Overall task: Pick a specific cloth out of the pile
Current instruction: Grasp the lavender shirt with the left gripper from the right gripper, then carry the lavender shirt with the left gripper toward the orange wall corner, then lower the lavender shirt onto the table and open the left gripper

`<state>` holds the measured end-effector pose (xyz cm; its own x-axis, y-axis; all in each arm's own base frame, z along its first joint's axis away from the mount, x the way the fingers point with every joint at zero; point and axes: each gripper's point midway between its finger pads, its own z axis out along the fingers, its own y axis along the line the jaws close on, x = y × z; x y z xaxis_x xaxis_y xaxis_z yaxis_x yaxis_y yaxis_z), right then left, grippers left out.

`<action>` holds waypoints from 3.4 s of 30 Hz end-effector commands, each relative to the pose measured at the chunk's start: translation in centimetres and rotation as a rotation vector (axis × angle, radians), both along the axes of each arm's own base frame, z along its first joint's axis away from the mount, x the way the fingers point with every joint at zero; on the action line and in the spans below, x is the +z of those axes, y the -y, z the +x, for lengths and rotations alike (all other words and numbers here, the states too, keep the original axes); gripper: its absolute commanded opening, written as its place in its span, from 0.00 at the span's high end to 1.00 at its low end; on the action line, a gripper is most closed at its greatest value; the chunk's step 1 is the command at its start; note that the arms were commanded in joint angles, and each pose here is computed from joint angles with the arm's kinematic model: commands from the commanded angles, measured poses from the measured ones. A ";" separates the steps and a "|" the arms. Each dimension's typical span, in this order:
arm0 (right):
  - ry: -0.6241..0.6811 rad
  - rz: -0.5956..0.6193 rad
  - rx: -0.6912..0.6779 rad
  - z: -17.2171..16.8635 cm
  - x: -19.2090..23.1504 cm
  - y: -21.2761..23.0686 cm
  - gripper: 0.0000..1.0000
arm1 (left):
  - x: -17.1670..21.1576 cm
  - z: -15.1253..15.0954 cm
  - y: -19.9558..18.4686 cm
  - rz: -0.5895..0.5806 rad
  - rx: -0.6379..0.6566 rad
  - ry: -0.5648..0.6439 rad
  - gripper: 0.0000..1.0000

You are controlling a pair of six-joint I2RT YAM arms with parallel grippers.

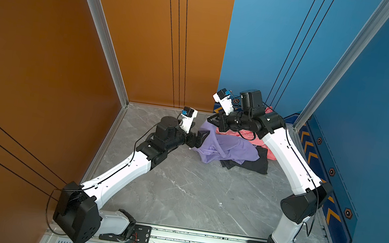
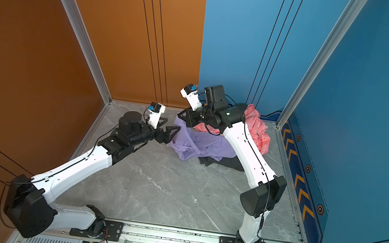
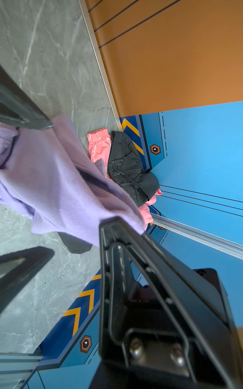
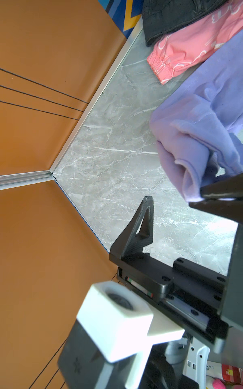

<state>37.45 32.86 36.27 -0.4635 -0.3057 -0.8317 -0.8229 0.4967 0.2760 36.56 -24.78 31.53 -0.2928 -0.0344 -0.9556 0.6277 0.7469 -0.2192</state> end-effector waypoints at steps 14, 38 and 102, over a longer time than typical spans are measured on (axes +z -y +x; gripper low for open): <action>0.001 0.066 0.073 -2.2 2.6 -1.4 0.95 | 1.8 2.0 3.0 -0.042 -0.086 0.108 0.92; 0.039 -0.060 -0.235 5.3 0.0 5.3 0.23 | 12.4 10.2 -13.7 -0.150 0.329 0.255 1.00; -0.036 -0.093 -0.322 7.3 -3.0 5.6 0.19 | -4.5 0.8 -27.0 -0.051 0.850 -0.212 0.02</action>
